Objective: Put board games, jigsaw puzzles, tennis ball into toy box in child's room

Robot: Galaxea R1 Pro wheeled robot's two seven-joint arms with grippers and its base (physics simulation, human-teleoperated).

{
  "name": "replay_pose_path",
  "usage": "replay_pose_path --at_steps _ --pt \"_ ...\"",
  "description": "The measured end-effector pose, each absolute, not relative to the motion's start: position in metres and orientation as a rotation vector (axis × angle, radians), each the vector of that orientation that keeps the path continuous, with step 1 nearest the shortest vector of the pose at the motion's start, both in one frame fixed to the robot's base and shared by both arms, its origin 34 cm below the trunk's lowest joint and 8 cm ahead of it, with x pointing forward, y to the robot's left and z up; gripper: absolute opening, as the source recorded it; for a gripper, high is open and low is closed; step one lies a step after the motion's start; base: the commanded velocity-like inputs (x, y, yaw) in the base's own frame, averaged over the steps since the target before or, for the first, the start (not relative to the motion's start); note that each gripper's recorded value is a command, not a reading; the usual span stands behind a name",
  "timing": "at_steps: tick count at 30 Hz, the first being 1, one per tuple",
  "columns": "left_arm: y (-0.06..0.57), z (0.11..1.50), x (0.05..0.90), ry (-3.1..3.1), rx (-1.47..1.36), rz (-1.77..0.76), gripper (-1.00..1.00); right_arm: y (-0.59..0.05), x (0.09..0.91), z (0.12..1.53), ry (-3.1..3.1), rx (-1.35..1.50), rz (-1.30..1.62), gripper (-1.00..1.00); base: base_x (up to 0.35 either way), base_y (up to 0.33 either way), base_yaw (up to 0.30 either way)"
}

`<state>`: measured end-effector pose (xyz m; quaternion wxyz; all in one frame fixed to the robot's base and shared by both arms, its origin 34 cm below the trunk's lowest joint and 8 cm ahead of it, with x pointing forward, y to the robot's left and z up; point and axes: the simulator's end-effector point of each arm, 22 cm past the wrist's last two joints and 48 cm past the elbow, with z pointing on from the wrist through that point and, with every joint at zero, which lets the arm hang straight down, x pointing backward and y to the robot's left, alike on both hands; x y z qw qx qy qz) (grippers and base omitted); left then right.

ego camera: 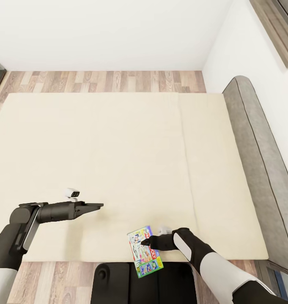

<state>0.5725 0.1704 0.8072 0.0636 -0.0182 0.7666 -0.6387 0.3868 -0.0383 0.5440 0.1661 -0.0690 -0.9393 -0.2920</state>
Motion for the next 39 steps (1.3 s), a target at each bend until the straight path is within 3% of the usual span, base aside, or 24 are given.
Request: replay_pose_path --at_steps 17,39 --pt "0.1704 0.8072 0.5726 2.316 -0.055 -1.929 1.00 -0.0384 0.3867 0.5440 -2.674 -0.196 -0.831 1.00 0.000 0.024 0.000" --pt "0.1705 0.8072 0.5725 2.316 -0.055 -1.929 1.00 -0.0393 0.3867 0.5437 -2.675 -0.196 -0.828 1.00 0.000 0.124 0.000"
